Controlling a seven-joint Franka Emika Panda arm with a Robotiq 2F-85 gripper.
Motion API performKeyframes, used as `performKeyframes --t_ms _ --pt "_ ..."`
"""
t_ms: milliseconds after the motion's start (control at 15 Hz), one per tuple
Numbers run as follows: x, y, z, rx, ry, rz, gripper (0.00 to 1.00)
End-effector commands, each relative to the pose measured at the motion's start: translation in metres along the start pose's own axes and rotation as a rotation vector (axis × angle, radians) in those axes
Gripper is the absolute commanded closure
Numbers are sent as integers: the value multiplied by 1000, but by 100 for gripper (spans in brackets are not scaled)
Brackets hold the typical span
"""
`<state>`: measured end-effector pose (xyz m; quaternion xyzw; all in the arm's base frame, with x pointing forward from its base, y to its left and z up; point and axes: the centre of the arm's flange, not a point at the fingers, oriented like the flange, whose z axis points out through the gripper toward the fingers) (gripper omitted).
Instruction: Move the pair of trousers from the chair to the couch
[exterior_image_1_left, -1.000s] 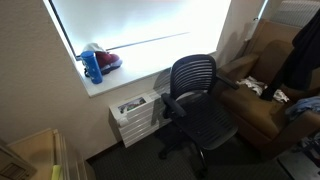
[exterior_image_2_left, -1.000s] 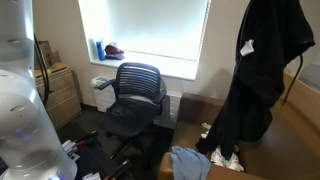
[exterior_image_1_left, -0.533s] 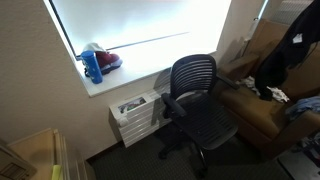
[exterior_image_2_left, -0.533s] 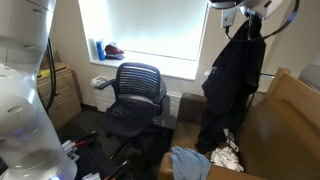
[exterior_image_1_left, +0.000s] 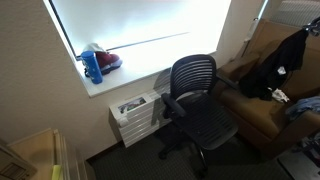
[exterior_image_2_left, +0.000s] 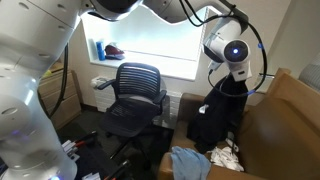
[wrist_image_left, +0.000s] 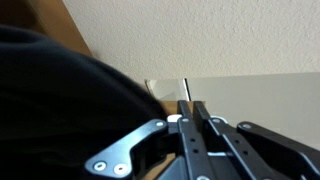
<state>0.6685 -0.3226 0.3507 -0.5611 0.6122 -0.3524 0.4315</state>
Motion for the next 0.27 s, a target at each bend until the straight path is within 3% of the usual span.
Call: performKeyframes --t_ms 0,133,200 --pt "0 1 1 -3 -1 -3 82" --pt "-1 -3 0 3 -2 -6 70" --pt "-1 -5 -1 5 -1 -7 70"
